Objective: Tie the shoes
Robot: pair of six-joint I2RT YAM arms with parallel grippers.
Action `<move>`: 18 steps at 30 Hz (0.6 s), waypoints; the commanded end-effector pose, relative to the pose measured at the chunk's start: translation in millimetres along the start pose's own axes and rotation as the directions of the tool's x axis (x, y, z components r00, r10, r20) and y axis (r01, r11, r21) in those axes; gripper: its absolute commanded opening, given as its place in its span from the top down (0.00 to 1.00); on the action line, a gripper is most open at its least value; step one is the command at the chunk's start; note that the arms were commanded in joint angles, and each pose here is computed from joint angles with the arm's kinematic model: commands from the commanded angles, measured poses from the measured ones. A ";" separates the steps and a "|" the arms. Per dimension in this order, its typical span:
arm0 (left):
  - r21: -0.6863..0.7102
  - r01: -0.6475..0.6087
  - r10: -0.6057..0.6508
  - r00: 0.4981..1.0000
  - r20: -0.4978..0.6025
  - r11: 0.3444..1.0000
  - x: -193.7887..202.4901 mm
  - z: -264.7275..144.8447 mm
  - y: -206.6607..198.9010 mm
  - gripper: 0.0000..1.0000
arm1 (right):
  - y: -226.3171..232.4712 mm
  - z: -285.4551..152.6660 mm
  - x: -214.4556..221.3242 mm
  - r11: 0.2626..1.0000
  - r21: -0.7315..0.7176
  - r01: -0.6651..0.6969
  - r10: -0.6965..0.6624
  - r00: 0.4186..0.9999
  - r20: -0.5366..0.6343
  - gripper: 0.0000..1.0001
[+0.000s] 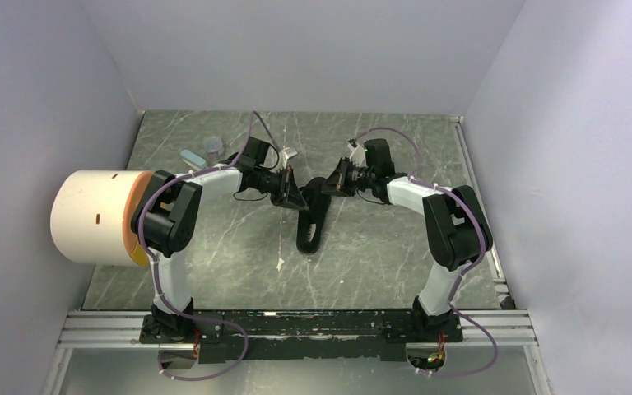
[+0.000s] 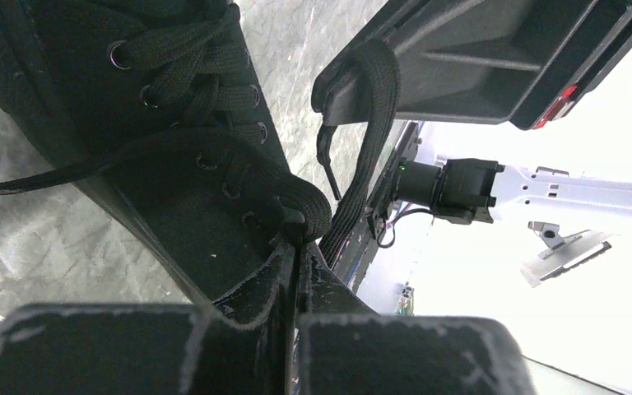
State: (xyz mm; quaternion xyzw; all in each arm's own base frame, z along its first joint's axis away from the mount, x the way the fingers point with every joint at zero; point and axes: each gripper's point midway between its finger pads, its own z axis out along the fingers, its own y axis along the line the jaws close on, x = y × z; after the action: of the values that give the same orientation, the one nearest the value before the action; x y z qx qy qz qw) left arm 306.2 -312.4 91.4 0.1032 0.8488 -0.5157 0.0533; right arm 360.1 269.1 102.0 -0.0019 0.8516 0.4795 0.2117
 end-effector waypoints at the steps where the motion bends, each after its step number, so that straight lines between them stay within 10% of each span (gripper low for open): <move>1: 0.032 -0.032 0.032 0.999 0.013 0.999 -10.7 -4.2 -13.4 0.95 | 10.9 -6.8 -5.5 0.999 -0.030 0.029 -0.029 1.000 -0.007 1.00; 18: 0.057 -0.037 0.036 0.999 0.021 0.998 -14.8 -5.9 -21.6 0.95 | -2.8 15.5 10.6 1.000 0.013 0.027 -0.026 0.999 -0.019 1.00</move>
State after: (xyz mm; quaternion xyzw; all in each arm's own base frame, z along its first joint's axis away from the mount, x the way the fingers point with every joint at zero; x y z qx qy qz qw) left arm 308.6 -314.6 96.4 0.1034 0.8454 -0.5212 0.0555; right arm 352.1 283.3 93.7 -0.0137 0.8542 0.4800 0.1994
